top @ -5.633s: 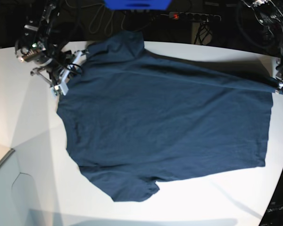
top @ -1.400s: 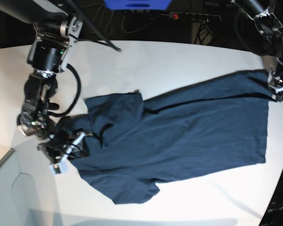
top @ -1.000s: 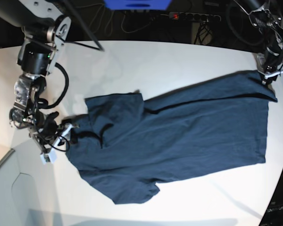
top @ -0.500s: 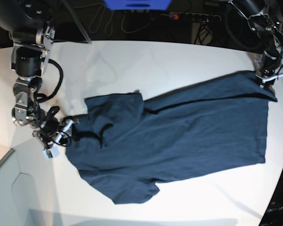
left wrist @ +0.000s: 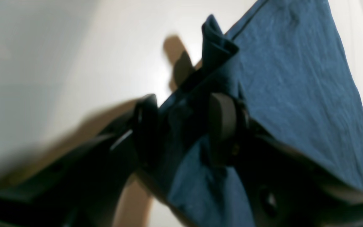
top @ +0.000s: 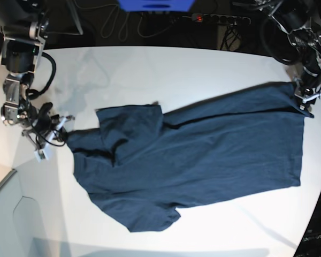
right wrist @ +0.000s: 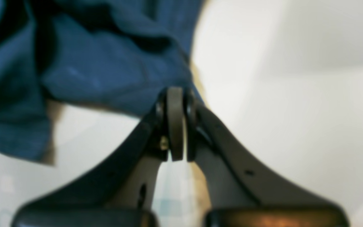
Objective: Layout the t-shirt on the table in an organized manner, then fold the t-shirt properly
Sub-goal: 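Pull the right gripper's corner further out, dragging the sleeve side, then regrasp the shirt edge with the right gripper and pull it outward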
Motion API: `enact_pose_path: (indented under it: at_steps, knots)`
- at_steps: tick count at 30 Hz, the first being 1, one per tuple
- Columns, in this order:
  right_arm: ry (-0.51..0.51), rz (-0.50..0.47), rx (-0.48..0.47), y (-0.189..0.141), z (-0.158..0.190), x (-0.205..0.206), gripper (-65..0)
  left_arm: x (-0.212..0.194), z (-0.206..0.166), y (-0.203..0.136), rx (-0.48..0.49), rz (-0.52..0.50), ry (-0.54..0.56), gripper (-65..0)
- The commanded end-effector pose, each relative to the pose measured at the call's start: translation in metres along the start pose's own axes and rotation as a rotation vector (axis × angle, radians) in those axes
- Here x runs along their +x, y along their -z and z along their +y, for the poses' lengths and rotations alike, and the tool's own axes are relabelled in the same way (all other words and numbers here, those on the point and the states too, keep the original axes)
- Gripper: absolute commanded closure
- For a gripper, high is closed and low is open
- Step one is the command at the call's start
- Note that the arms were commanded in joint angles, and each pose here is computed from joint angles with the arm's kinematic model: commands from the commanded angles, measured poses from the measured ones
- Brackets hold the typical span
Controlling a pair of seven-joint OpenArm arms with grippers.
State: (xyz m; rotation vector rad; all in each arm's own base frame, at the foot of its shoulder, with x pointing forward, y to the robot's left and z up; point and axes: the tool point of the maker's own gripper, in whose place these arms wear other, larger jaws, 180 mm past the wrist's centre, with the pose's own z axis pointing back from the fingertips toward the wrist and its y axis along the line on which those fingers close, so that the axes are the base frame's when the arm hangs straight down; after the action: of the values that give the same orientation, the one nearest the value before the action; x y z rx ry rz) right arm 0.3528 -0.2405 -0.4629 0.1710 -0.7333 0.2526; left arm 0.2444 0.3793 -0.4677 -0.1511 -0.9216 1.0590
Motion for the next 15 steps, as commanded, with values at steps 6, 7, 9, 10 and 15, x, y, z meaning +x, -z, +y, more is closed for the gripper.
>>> enact_pose_path:
  at_steps: [6,7,9,10,15]
  knots:
    - [0.004,0.01,-0.025,-0.011,-0.012,-0.017,0.0,0.007,-0.004,0.004,0.011,0.02,0.023,-26.5]
    - [0.001,0.019,-0.03,-0.014,-0.014,-0.022,0.0,0.006,-0.002,0.004,0.018,0.023,0.035,-26.5]
    - [0.004,0.025,-0.032,-0.016,-0.015,-0.026,0.0,0.006,-0.001,0.004,0.027,0.026,0.053,-26.5]
    - [0.004,0.025,-0.033,-0.016,-0.015,-0.026,0.0,0.006,-0.001,0.004,0.026,0.026,0.055,-26.6]
    - [-0.003,-0.076,-0.073,-0.026,-0.021,0.008,0.0,0.01,-0.004,0.002,0.02,0.019,0.06,-27.1]
